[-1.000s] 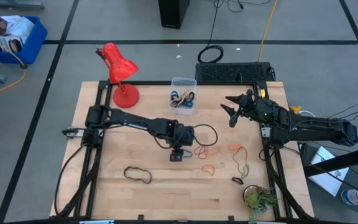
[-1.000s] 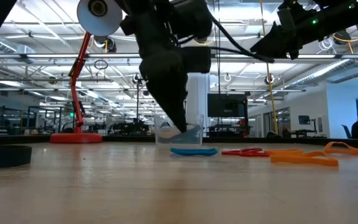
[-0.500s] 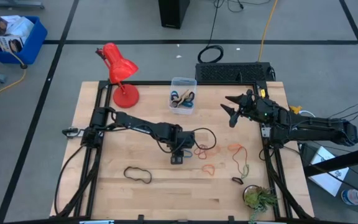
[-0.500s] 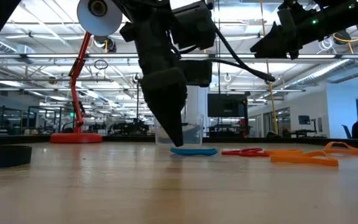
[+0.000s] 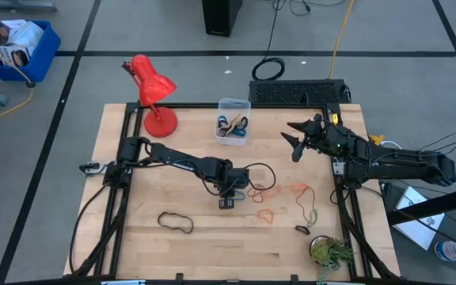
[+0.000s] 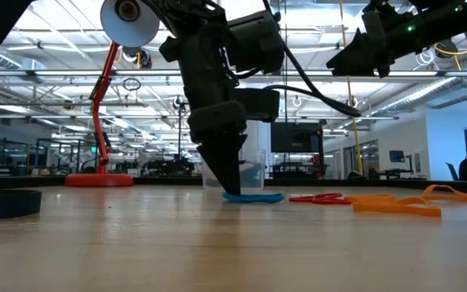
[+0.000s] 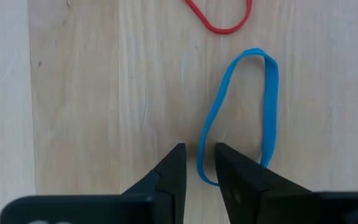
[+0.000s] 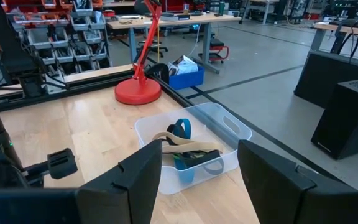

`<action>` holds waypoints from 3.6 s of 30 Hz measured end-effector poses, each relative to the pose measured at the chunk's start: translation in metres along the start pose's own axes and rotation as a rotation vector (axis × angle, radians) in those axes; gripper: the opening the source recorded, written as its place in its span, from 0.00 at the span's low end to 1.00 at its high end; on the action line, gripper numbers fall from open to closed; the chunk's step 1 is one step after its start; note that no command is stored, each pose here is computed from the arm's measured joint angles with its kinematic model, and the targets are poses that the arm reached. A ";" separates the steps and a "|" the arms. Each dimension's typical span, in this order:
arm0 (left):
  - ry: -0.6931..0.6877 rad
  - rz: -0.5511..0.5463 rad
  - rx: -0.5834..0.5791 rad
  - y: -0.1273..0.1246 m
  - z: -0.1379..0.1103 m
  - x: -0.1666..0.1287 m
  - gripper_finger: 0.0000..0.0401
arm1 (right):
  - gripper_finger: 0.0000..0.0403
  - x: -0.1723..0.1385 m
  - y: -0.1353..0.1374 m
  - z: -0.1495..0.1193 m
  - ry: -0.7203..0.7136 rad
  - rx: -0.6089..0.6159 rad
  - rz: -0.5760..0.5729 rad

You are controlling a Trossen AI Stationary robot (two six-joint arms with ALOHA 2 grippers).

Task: Pick and place rubber bands into bin
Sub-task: Put the light blue rubber band into the transparent bin, then put the black rubber band into the transparent bin

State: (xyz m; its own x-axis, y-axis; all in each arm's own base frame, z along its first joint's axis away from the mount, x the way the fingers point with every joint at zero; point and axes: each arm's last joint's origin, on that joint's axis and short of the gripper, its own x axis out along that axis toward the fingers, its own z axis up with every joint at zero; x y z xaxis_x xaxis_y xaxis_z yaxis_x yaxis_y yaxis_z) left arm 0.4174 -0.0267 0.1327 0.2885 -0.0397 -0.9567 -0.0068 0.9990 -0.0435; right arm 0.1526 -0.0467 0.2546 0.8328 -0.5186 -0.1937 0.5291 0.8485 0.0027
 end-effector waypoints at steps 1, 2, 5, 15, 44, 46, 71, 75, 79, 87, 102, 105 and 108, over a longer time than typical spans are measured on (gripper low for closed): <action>0.001 0.000 0.005 0.000 0.000 0.000 0.21 | 0.52 0.000 0.000 0.000 0.000 0.000 0.000; 0.002 -0.001 0.011 0.000 0.000 0.001 0.19 | 0.52 0.000 0.000 0.000 0.000 0.000 0.000; 0.003 -0.003 0.021 0.000 0.000 0.001 0.13 | 0.52 0.000 0.000 0.000 0.000 0.000 0.000; -0.009 -0.008 0.003 0.000 0.000 0.002 0.03 | 0.52 0.000 0.000 0.000 0.000 -0.002 0.000; -0.745 0.234 -0.034 0.009 -0.016 -0.254 0.02 | 0.52 0.000 0.000 0.000 -0.001 -0.027 0.000; -0.767 0.290 -0.014 0.010 -0.015 -0.257 0.01 | 0.52 0.000 0.000 0.000 -0.001 -0.029 -0.001; -0.478 0.761 -0.372 0.136 0.019 -0.125 0.02 | 0.52 0.000 0.000 0.000 -0.001 -0.029 -0.004; -0.421 0.698 -0.412 0.153 0.016 -0.097 0.01 | 0.52 0.000 0.000 0.000 -0.001 -0.029 -0.004; -0.375 0.648 -0.436 0.164 0.012 -0.075 0.02 | 0.52 0.000 0.000 0.000 -0.001 -0.029 -0.004; -0.318 0.656 -0.431 0.177 0.007 -0.058 0.01 | 0.52 0.000 0.000 0.000 -0.001 -0.029 -0.005; -0.314 0.669 -0.347 0.172 0.010 -0.061 0.17 | 0.52 0.000 0.000 0.000 -0.001 -0.029 -0.005; -0.331 0.669 -0.345 0.169 0.012 -0.064 0.22 | 0.52 0.000 0.000 0.000 -0.001 -0.029 -0.005; -0.349 0.675 -0.320 0.168 0.014 -0.069 0.30 | 0.52 0.000 0.000 0.000 -0.001 -0.029 -0.005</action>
State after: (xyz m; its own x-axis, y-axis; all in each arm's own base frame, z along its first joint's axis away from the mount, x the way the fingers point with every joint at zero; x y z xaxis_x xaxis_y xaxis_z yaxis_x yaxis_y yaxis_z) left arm 0.4102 0.1438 0.1953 0.4051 0.6282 -0.6642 -0.5429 0.7499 0.3781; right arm 0.1525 -0.0468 0.2547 0.8306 -0.5226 -0.1925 0.5280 0.8489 -0.0265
